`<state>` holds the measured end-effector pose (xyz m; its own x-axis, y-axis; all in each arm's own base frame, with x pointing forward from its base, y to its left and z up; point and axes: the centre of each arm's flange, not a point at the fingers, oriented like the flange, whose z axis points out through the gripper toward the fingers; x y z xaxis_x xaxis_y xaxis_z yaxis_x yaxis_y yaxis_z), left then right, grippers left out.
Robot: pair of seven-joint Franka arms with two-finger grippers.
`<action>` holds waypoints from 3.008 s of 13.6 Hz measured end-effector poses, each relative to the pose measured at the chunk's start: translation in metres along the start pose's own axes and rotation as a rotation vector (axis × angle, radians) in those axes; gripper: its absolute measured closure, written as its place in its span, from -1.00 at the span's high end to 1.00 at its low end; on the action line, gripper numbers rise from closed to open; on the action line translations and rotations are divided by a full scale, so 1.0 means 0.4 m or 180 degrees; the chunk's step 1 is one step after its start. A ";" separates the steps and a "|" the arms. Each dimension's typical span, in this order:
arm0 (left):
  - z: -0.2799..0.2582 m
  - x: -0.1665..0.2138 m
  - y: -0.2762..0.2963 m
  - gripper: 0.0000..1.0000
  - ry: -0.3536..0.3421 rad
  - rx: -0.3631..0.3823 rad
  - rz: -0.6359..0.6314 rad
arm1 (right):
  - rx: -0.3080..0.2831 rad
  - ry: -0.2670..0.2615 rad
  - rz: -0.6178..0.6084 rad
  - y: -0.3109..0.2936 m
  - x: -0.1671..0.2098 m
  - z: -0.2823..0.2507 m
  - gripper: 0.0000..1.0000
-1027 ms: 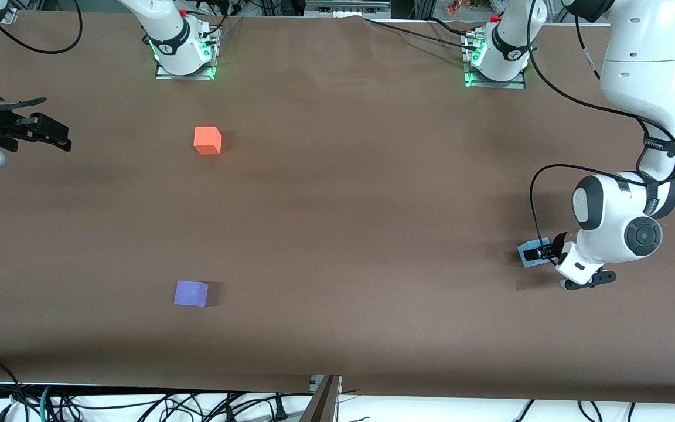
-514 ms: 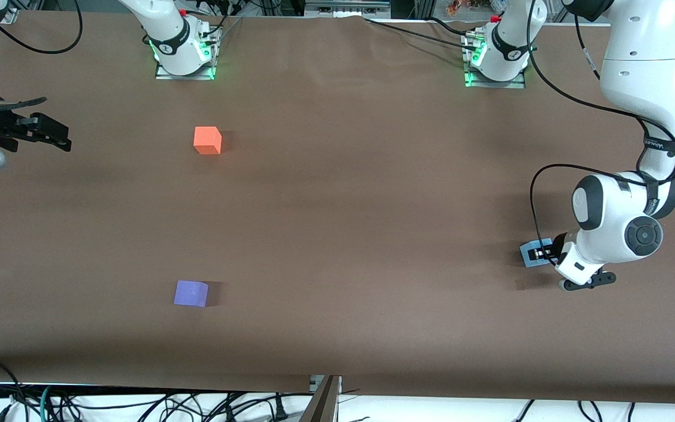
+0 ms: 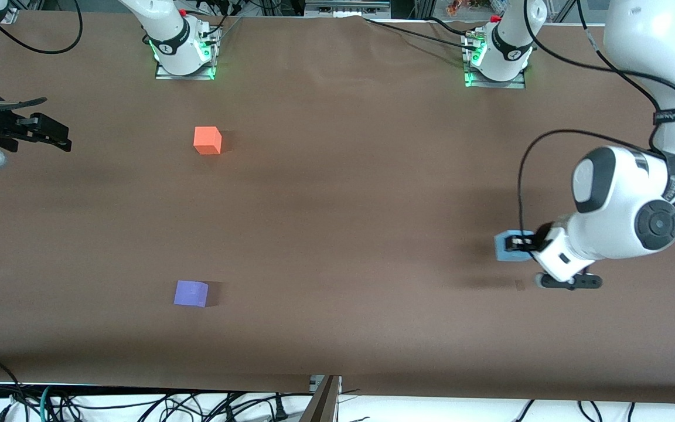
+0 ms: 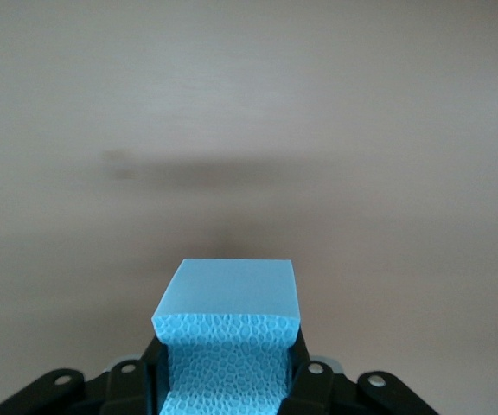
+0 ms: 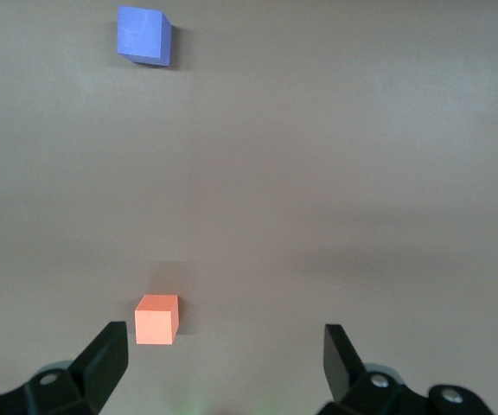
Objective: Place blue block between orange and purple blocks
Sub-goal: 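Carry the blue cube toward the table middle and release it, then withdraw the left gripper while the right gripper reaches the blue cube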
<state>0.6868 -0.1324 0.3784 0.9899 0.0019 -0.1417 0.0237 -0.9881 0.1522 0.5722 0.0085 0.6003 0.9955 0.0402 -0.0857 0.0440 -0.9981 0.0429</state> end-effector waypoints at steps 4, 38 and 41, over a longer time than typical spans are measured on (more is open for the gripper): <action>0.107 -0.094 0.435 0.07 -0.0014 -0.0069 -0.0334 | 0.0001 0.0001 -0.0006 0.000 0.001 0.001 1.00; -0.280 -0.331 -0.282 1.00 0.0235 0.0447 -0.0550 | 0.0335 0.0822 -0.1678 -1.127 0.166 0.693 1.00; -0.290 -0.316 -0.267 1.00 0.0362 0.0434 -0.0506 | 0.0395 0.0930 -0.1764 -1.185 0.156 0.769 1.00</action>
<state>0.5753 -0.0091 0.4937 0.9848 0.1690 -0.0410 0.1692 -0.9856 0.0023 0.5876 0.4697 0.2686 0.8103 0.5457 0.2136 0.5665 -0.8228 -0.0469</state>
